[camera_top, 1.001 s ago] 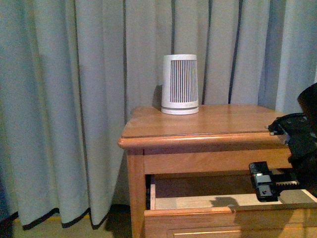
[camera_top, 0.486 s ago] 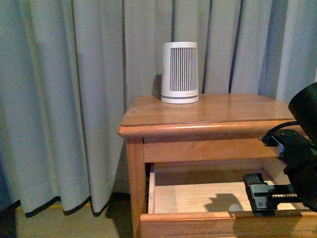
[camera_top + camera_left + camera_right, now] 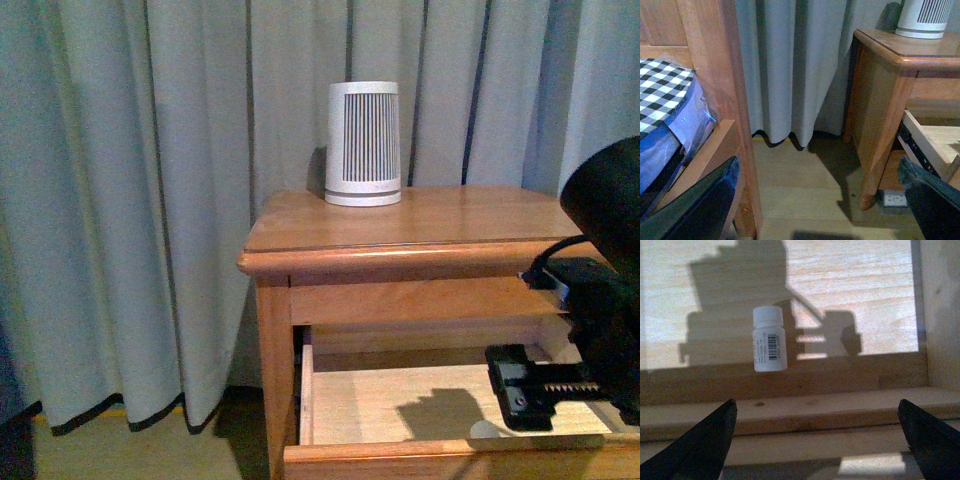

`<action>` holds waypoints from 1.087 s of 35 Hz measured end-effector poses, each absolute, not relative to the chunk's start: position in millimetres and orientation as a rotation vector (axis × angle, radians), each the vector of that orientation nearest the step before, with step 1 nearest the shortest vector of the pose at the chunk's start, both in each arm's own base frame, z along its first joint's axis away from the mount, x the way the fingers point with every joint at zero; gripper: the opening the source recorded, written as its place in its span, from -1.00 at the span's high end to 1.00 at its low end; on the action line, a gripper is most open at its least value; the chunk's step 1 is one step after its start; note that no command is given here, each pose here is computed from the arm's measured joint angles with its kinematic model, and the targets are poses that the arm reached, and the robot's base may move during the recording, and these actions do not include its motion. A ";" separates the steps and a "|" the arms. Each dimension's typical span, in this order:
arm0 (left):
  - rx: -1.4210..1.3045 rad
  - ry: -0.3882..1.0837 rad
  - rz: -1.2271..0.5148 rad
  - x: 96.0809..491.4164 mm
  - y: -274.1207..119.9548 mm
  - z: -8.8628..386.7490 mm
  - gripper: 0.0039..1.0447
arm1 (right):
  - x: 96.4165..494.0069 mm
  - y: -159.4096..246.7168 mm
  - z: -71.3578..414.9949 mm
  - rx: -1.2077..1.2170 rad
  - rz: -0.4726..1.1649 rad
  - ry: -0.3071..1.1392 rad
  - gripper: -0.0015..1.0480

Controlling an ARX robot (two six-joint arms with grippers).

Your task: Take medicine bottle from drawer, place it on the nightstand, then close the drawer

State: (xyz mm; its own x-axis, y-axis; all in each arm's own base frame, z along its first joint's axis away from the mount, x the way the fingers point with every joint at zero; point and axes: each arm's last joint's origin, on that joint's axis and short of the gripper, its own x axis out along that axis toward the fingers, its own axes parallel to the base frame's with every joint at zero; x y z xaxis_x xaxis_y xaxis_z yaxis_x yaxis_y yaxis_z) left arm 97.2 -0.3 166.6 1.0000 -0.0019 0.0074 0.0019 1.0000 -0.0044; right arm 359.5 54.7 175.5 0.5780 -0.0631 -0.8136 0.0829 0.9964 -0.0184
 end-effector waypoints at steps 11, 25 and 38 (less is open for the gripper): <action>-0.004 -0.007 -0.002 97.2 -0.3 166.6 -0.88 | 405.2 70.6 194.0 0.013 -0.104 0.902 -0.87; -0.004 -0.007 -0.002 97.2 -0.3 166.6 -0.88 | 418.9 85.3 135.6 0.003 -0.104 1.009 -0.87; -0.004 -0.007 -0.002 97.2 -0.3 166.6 -0.88 | 427.9 95.4 106.3 0.013 -0.084 1.023 -0.87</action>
